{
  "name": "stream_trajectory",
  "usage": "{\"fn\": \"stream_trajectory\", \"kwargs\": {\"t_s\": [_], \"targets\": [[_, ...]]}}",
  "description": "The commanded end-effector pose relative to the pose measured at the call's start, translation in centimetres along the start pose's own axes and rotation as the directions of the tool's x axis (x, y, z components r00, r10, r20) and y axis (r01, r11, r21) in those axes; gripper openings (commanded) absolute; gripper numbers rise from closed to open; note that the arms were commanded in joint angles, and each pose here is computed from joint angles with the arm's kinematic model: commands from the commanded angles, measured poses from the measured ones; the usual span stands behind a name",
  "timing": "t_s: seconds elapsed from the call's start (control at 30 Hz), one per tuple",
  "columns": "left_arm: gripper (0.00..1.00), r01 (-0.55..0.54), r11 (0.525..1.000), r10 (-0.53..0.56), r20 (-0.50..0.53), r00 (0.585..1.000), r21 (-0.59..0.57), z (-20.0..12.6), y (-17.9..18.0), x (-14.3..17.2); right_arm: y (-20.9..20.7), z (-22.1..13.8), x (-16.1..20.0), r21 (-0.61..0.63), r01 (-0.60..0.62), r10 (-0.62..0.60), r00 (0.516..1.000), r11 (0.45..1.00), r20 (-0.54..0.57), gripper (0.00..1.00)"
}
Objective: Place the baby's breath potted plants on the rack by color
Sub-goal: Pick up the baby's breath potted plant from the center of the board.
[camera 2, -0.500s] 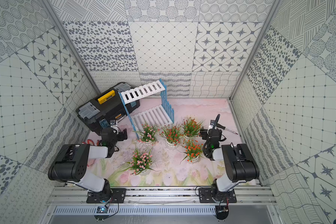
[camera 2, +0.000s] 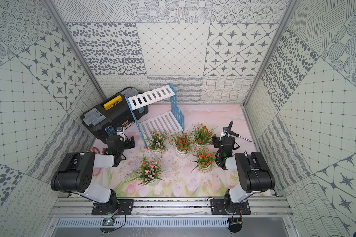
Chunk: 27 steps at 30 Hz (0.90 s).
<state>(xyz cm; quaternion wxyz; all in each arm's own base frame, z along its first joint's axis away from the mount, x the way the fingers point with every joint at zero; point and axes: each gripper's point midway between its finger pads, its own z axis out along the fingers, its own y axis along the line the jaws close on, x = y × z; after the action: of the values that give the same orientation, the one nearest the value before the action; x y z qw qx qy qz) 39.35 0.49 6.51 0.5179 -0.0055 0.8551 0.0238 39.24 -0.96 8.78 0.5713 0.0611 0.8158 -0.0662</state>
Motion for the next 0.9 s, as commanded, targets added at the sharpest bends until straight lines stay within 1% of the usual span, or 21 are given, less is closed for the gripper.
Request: {"fn": "stream_trajectory", "kwargs": {"t_s": [0.0,0.17,0.2,0.27,0.3,0.33,0.4,0.43,0.47,0.5,0.6,0.67,0.7,0.73,0.77,0.8,0.83,0.87], "targets": [[0.98,0.000,1.000,0.000,0.054,0.999,0.013,0.0,-0.2,-1.3,0.0,0.1,-2.3,-0.002,-0.021,0.021,0.997,1.000,0.074,0.98],[0.98,0.000,1.000,-0.001,0.055,0.999,0.014,0.0,-0.2,-1.3,0.0,0.1,-2.3,-0.001,-0.021,0.021,0.997,1.000,0.073,0.98],[0.98,0.000,1.000,-0.001,0.055,0.999,0.012,0.0,-0.2,-1.3,-0.2,-0.1,-2.9,0.020,-0.028,0.026,0.995,0.999,0.094,0.98],[0.98,-0.001,1.000,0.000,0.055,0.999,0.013,0.0,-0.2,-1.3,0.1,-0.8,-3.0,0.006,-0.005,0.004,0.996,1.000,0.087,0.98],[0.98,0.000,1.000,0.000,0.054,0.999,0.013,0.0,-0.2,-1.3,0.1,-1.3,-3.9,0.032,-0.002,-0.002,0.991,0.999,0.131,0.98],[0.98,-0.001,1.000,0.000,0.055,0.999,0.013,0.0,-0.2,-1.3,0.2,-1.9,-4.9,0.064,0.015,-0.024,0.989,0.998,0.147,0.98],[0.98,0.000,1.000,-0.001,0.054,0.999,0.012,0.0,-0.2,-1.3,0.4,-2.6,-6.8,0.058,0.034,-0.040,0.993,0.998,0.111,0.98],[0.98,0.000,1.000,0.000,0.055,0.998,0.012,0.0,-0.2,-1.3,-0.2,-3.0,-8.0,0.087,0.039,-0.048,0.993,0.995,0.105,0.98],[0.98,0.000,1.000,-0.001,0.054,0.999,0.010,0.0,-0.1,-1.3,-0.5,-3.7,-9.4,0.098,0.035,-0.048,0.990,0.995,0.129,0.98],[0.98,0.000,1.000,-0.001,0.054,0.999,0.011,0.0,-0.2,-1.3,-0.6,-4.7,-11.2,0.093,0.025,-0.039,0.987,0.995,0.156,0.98],[0.98,0.000,1.000,0.000,0.054,0.999,0.011,0.0,-0.2,-1.3,-0.9,-7.1,-14.7,0.072,-0.035,0.022,0.984,0.997,0.176,0.98],[0.97,-0.002,1.000,0.002,0.055,0.999,0.009,0.0,-0.2,-1.3,-0.3,-8.6,-16.3,0.006,-0.053,0.051,0.982,0.999,0.184,0.98],[0.97,-0.003,1.000,0.002,0.052,0.999,0.010,0.0,-0.2,-1.2,0.5,-9.5,-16.9,-0.049,-0.063,0.071,0.982,0.997,0.177,0.98],[0.97,-0.003,1.000,0.003,0.052,0.999,0.008,0.0,-0.2,-1.3,1.9,-10.5,-17.7,-0.134,-0.055,0.078,0.982,0.989,0.173,0.98],[0.96,-0.006,1.000,0.006,0.058,0.998,-0.004,0.0,-0.1,-1.4,2.8,-11.2,-18.1,-0.185,-0.041,0.073,0.983,0.982,0.171,0.98],[0.96,0.011,1.000,-0.009,0.050,0.999,-0.026,-0.1,0.3,-1.9,4.5,-12.3,-18.7,-0.267,-0.018,0.066,0.983,0.963,0.170,0.98],[0.96,0.009,0.999,-0.007,0.037,0.999,-0.039,0.1,0.5,-2.4,6.5,-13.7,-18.9,-0.370,0.015,0.051,0.984,0.929,0.169,0.98],[0.95,0.015,0.998,-0.015,0.002,1.000,-0.055,0.4,0.8,-3.1,8.1,-14.8,-19.1,-0.447,0.040,0.043,0.984,0.893,0.174,0.98]]}}
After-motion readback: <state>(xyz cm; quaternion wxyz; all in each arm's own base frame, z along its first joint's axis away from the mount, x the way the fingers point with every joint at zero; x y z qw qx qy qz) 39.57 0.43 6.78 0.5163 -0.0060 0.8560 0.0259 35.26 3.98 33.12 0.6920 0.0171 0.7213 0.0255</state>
